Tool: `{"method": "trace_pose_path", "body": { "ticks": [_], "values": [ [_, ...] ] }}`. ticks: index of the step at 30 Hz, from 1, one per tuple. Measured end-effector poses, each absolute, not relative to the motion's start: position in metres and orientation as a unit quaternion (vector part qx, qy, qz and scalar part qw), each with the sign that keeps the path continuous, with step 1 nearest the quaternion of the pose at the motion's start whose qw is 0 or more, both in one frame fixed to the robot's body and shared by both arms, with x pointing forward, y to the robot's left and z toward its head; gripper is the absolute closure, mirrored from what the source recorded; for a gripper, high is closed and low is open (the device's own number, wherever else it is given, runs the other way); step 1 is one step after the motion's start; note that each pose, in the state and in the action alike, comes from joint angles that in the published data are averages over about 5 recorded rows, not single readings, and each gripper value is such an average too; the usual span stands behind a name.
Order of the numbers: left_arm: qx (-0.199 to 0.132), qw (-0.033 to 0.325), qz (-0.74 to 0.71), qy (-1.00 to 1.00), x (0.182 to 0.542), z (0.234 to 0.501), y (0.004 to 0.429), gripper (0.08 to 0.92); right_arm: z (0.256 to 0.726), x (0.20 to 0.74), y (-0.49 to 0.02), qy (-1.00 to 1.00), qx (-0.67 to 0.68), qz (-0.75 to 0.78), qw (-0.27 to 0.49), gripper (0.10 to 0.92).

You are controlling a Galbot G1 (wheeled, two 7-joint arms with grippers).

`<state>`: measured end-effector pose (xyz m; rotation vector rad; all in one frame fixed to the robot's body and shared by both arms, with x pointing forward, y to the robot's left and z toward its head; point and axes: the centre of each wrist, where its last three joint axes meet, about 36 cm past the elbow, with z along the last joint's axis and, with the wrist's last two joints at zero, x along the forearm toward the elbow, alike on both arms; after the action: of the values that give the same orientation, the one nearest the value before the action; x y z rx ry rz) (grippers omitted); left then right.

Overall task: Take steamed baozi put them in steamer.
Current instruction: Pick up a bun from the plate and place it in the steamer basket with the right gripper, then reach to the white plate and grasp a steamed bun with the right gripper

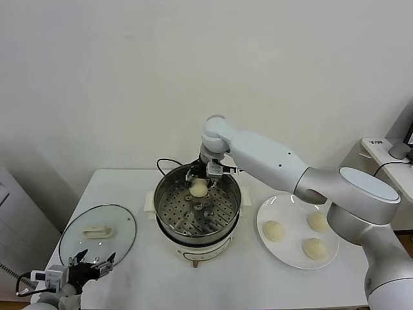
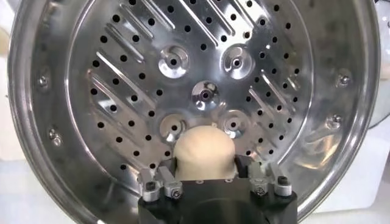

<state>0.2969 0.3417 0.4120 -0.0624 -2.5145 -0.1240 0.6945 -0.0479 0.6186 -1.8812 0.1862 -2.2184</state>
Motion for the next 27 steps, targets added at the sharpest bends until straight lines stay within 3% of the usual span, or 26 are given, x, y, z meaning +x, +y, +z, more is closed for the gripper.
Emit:
{"method": "trace_pose_path", "body": {
  "ticks": [6, 14, 20, 27],
  "values": [
    [-0.022, 0.304, -0.048, -0.951, 0.297, 0.414, 0.343, 0.177, 0.655, 0.701, -0.08, 0.093, -0.653, -0.744, 0.11, 0.2],
    [-0.022, 0.302, -0.048, -0.952, 0.298, 0.415, 0.342, 0.177, 0.708, 0.705, -0.158, 0.149, -0.669, -0.725, 0.067, 0.2],
    [-0.023, 0.301, -0.048, -0.952, 0.299, 0.416, 0.342, 0.177, 0.728, 0.698, -0.229, 0.254, -0.663, -0.703, -0.031, 0.2],
    [-0.023, 0.299, -0.047, -0.953, 0.3, 0.417, 0.341, 0.177, 0.706, 0.676, -0.308, 0.404, -0.636, -0.637, -0.165, 0.2]
  ]
}}
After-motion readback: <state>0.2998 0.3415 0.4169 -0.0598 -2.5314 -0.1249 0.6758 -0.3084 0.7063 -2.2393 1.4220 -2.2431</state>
